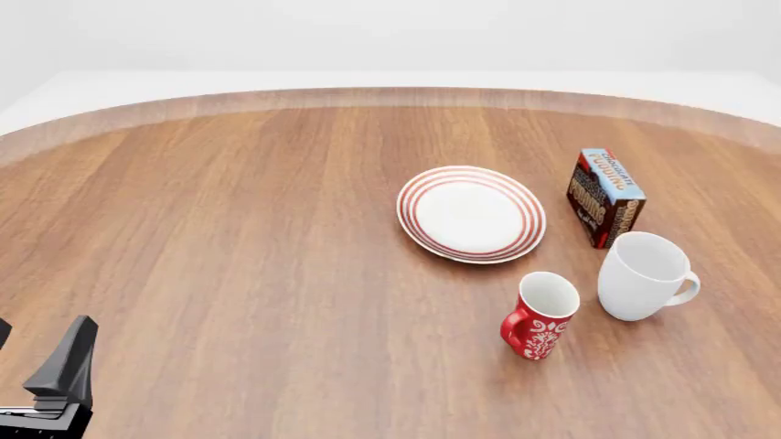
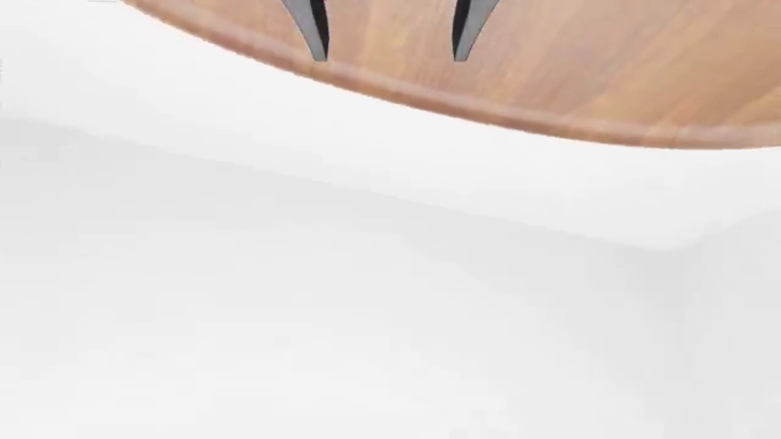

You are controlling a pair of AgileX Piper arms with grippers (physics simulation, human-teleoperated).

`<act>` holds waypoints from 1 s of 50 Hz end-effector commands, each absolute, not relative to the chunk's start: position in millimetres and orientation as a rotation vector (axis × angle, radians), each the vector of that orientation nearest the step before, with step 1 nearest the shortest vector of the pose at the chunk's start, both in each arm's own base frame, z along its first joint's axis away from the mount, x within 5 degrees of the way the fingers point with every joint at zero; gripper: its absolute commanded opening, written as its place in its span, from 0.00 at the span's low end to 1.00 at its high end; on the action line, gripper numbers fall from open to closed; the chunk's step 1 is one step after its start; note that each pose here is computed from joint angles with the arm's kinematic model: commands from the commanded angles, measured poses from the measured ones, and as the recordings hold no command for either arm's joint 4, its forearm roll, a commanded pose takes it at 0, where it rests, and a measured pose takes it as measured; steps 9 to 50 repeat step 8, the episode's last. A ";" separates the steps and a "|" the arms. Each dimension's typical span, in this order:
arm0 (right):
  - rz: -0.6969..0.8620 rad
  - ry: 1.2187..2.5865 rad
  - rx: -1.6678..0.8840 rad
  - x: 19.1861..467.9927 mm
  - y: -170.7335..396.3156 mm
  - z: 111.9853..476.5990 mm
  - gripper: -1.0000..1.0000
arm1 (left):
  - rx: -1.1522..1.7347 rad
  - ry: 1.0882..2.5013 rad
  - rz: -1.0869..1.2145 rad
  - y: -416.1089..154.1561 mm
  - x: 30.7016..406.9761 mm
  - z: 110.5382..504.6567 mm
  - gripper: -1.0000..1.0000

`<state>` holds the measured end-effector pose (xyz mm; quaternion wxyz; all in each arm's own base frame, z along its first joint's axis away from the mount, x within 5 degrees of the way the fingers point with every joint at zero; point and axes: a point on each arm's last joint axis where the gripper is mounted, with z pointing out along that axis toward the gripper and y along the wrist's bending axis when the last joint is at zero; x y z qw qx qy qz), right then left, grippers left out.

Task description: Put the chocolate pudding to the right of the plate.

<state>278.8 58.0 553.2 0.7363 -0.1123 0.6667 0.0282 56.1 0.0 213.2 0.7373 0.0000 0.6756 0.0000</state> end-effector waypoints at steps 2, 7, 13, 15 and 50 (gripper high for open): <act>0.024 0.955 -0.283 97.1 30.1 651.1 1.00 | 0.000 1.484 0.000 0.0 56.1 213.2 1.00; -0.002 0.707 -0.303 0.6 0.3 681.3 1.00 | 0.000 1.484 0.000 0.0 56.1 213.2 1.00; -0.022 0.658 -0.313 -11.8 -5.5 680.9 1.00 | 0.000 1.484 0.000 0.0 56.1 213.2 1.00; -0.022 0.658 -0.313 -11.8 -5.5 680.9 1.00 | 0.000 1.484 0.000 0.0 56.1 213.2 1.00; -0.022 0.658 -0.313 -11.8 -5.5 680.9 1.00 | 0.000 1.484 0.000 0.0 56.1 213.2 1.00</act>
